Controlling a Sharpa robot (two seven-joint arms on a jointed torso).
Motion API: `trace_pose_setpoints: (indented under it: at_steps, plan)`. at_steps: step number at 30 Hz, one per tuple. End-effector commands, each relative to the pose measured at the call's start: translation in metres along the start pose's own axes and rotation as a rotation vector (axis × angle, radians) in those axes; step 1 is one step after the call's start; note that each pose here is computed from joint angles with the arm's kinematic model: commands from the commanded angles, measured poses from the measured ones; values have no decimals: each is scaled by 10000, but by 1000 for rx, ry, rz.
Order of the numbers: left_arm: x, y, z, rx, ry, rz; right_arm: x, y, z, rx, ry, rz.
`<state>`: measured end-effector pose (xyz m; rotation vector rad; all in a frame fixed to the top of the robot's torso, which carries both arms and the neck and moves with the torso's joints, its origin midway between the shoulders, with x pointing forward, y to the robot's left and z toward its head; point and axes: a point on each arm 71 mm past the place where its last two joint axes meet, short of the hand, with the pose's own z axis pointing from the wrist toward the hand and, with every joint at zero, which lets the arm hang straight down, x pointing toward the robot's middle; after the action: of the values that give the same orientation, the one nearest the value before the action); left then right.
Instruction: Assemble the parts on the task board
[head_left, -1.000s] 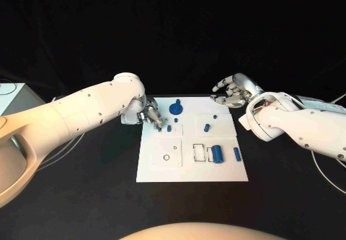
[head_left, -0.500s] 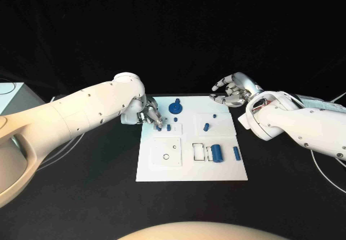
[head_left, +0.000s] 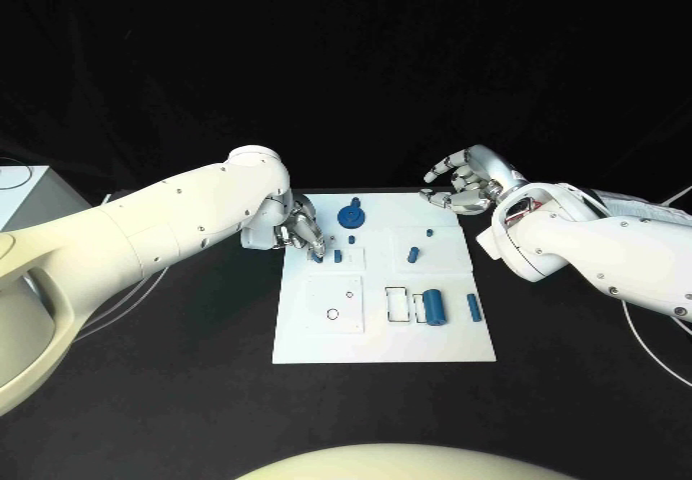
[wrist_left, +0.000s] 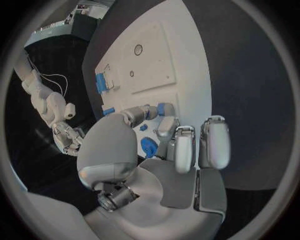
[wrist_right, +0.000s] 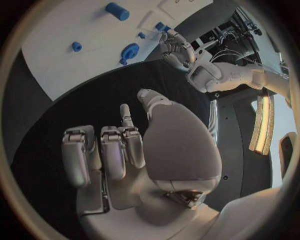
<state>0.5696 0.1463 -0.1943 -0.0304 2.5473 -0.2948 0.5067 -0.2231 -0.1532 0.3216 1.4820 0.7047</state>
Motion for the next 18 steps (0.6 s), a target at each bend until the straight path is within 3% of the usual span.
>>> trace_pose_setpoints:
  at_steps: [1,18]
  plan:
    - [11,-15,1,8,8,16,12,14,-1,-12,11,-9]
    - [32,-25,36,4,3,21,19,25,-4,-16,13,-8]
